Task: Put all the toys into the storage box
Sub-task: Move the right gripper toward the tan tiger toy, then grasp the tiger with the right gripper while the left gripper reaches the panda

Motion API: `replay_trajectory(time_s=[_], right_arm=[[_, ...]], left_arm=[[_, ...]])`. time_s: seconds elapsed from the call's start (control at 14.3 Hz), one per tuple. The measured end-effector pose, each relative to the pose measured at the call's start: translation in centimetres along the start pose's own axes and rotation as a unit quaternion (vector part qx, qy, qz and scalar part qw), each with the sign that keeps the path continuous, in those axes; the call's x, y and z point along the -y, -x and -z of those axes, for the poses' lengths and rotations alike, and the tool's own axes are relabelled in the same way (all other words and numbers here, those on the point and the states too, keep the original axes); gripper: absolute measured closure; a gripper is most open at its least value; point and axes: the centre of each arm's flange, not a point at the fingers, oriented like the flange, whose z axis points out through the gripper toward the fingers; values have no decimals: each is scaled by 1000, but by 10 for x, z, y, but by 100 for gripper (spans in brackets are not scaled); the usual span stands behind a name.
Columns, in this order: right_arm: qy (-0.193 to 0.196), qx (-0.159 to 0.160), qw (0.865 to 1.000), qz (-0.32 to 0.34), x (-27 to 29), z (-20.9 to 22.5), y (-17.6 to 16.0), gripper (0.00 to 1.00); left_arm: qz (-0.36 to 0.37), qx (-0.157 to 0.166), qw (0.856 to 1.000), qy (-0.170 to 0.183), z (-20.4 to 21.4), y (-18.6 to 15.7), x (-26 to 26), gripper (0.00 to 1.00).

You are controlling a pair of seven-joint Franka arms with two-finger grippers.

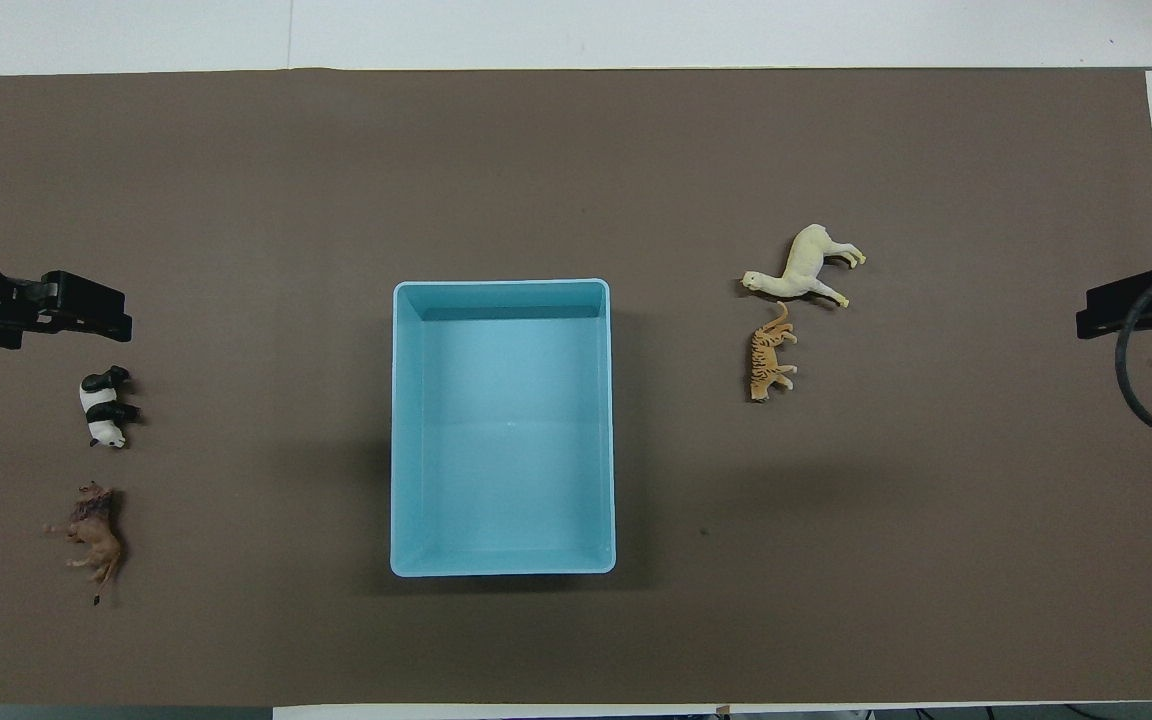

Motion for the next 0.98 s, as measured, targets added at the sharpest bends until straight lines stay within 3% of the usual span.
replay_trajectory(time_s=[0.35, 0.56, 0.77, 0.98], right_arm=[[0, 3, 1000, 2, 2, -3, 0, 0], [-2, -6, 1000, 15, 41, -20, -10, 0], [-2, -9, 999, 33, 121, -75, -36, 0], [-4, -8, 999, 33, 172, -151, -60, 0]], left_arm=[[15, -5, 1000, 1, 0, -2, 15, 0], [65, -40, 997, 3, -1, -8, 72, 0], [104, -92, 990, -2, -28, -13, 143, 0], [98, -109, 989, -10, -88, -24, 178, 0]])
